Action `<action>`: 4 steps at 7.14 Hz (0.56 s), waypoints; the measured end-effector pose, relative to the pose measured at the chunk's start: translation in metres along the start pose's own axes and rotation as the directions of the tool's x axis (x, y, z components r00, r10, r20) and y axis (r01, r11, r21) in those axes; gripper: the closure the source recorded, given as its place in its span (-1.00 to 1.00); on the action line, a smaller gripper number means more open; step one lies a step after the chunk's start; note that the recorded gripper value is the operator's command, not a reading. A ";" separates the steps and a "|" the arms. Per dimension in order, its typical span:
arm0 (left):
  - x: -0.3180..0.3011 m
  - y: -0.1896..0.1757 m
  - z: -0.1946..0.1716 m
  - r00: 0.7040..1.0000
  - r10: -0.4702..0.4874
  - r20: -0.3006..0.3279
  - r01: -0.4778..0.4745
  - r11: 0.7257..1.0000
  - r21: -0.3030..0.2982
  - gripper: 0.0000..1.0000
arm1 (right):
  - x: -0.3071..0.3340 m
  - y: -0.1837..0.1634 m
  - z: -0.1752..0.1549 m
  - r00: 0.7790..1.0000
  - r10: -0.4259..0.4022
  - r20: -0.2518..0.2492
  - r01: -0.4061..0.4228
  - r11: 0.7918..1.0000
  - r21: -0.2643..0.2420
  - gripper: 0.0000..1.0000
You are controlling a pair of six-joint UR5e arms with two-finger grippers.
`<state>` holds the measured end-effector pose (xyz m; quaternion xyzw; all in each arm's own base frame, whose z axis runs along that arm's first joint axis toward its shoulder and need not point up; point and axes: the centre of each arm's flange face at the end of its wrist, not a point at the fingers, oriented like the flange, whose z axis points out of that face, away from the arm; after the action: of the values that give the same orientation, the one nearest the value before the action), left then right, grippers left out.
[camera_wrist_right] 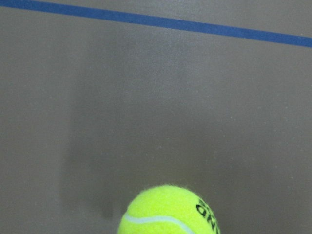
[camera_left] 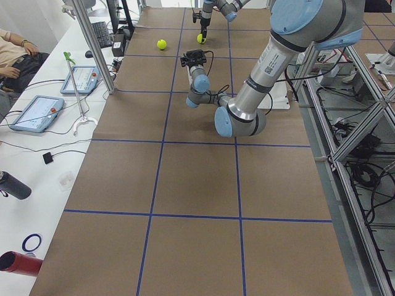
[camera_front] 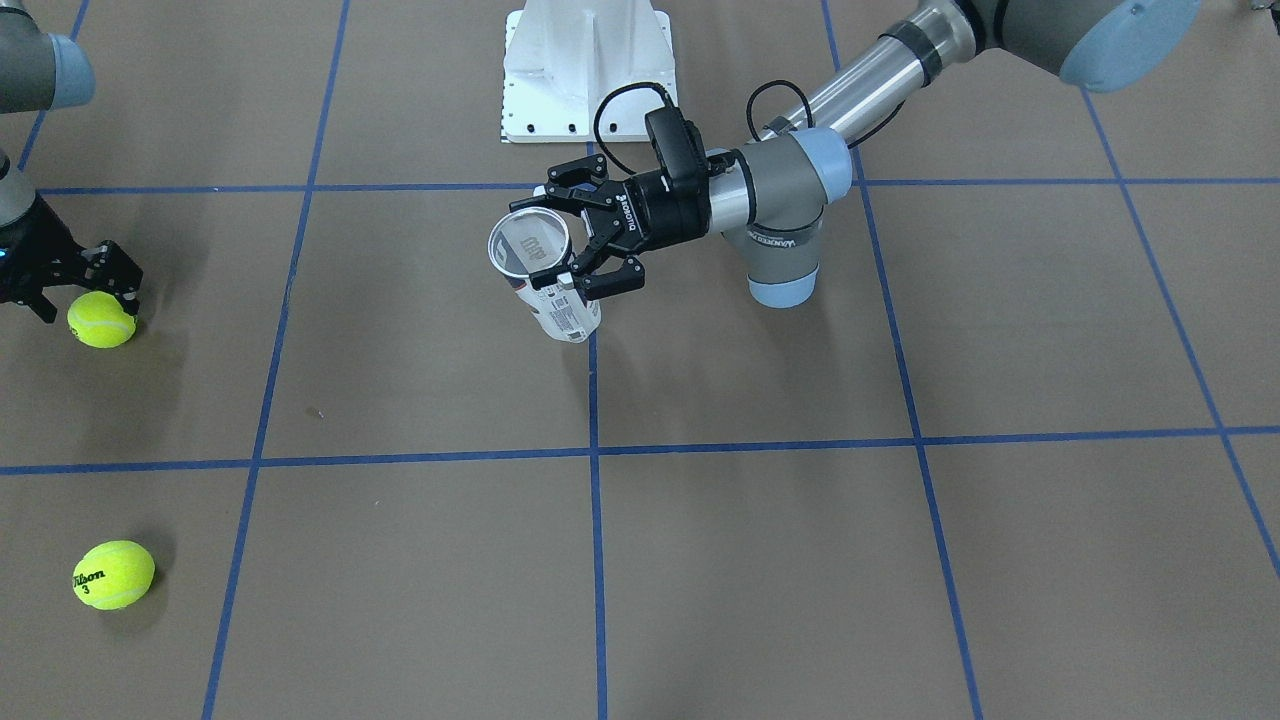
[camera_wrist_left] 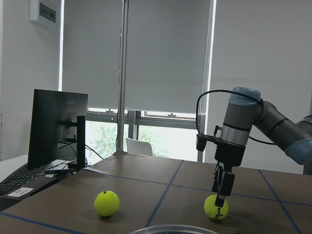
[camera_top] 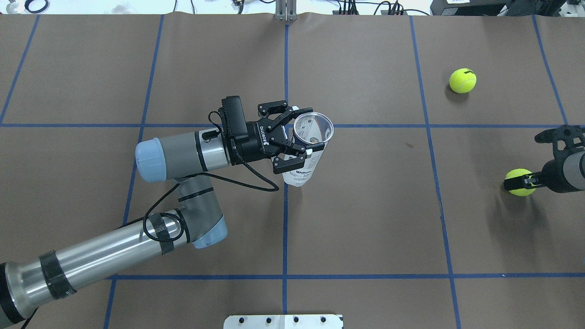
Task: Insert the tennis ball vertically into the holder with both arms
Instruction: 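Hold the upright can with the left gripper while the right gripper reaches the nearer ball, then grasp the nearer yellow tennis ball with the right gripper and lift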
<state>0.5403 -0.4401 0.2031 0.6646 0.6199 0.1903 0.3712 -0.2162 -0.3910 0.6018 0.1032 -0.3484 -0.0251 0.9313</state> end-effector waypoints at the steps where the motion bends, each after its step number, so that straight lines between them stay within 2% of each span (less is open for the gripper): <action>1: 0.000 0.000 0.000 1.000 0.000 -0.001 0.000 1.000 0.000 -0.59 | -0.001 0.000 0.000 1.000 -0.003 -0.001 0.003 1.000 0.001 1.00; 3: 0.003 0.002 0.001 1.000 -0.003 -0.005 0.003 1.000 -0.002 -0.58 | -0.005 -0.002 -0.004 1.000 -0.006 0.007 0.006 1.000 0.008 1.00; 4: 0.006 0.004 0.001 1.000 -0.006 -0.008 0.006 1.000 -0.002 -0.58 | -0.014 -0.005 -0.013 1.000 -0.014 0.027 0.014 1.000 0.018 1.00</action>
<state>0.5445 -0.4349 0.2037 0.6616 0.6231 0.1927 0.3700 -0.2181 -0.3916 0.5825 0.1138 -0.3605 -0.0297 0.9253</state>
